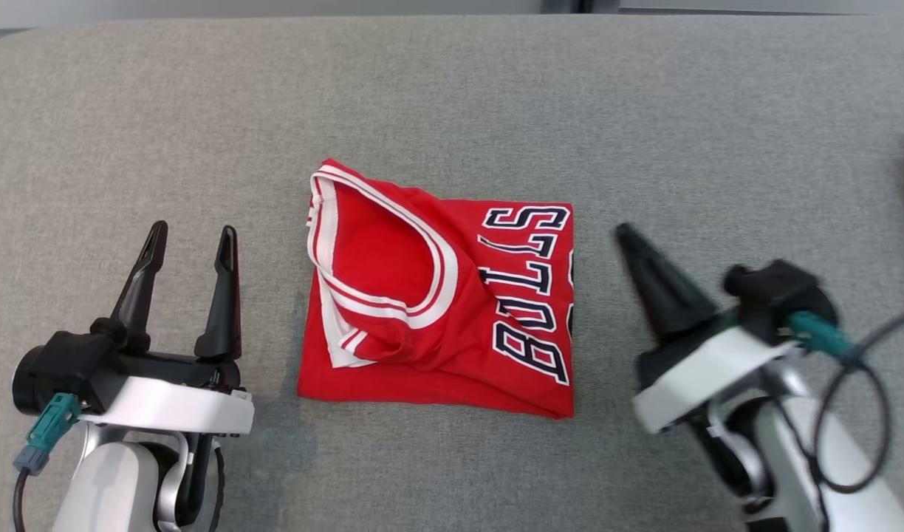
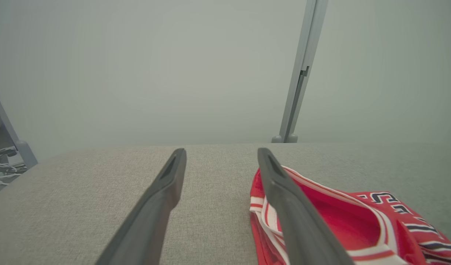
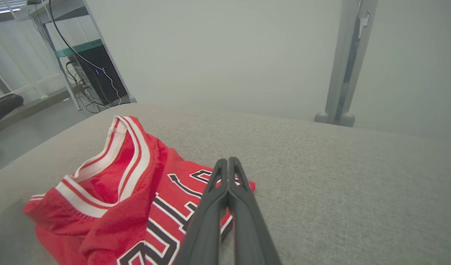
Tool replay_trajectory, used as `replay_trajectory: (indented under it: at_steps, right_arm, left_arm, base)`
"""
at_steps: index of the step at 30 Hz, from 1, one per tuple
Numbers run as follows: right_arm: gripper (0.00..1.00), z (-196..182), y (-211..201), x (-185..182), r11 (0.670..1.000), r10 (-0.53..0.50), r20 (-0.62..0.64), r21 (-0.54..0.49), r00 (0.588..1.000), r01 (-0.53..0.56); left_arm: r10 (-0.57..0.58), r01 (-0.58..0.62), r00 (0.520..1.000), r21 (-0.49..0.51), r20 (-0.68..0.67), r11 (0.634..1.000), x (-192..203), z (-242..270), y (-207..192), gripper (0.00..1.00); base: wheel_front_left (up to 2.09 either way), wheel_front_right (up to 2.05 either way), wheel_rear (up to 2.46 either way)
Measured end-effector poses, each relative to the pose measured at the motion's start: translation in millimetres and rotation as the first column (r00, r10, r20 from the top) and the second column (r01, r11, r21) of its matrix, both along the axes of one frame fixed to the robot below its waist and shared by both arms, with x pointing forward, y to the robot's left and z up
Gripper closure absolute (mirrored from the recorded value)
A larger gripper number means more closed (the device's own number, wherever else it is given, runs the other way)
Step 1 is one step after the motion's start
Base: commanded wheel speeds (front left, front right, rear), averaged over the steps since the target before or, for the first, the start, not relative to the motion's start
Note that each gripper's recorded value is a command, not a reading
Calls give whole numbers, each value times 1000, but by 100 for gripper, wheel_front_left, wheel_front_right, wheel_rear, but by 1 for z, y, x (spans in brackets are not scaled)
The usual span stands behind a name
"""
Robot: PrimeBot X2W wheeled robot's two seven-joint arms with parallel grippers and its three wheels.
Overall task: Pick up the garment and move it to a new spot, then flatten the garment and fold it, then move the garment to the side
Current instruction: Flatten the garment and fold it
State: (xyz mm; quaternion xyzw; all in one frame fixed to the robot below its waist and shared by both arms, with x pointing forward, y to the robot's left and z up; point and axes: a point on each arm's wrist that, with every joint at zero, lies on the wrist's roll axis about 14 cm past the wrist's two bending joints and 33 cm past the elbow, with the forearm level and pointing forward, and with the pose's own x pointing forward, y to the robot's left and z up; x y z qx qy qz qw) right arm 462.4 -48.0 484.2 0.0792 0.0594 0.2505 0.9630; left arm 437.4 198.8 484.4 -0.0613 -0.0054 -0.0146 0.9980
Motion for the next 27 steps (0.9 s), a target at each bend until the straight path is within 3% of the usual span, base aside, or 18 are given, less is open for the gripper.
replay_trajectory:
  at_steps: [6, 27]
  right_arm:
    - [100, -19, 76, -18, 974, 225, -71, 55, 972, -221]
    - [100, -77, 145, -44, 891, 446, -233, 29, 864, -453]
  left_arm:
    - [21, -21, 1000, -8, -1, 1000, 0, -2, 6, 0]
    - [48, -48, 999, -12, -25, 999, -1, -14, 15, 0]
  base:
    - [0, 0, 0]
    - [0, 0, 0]
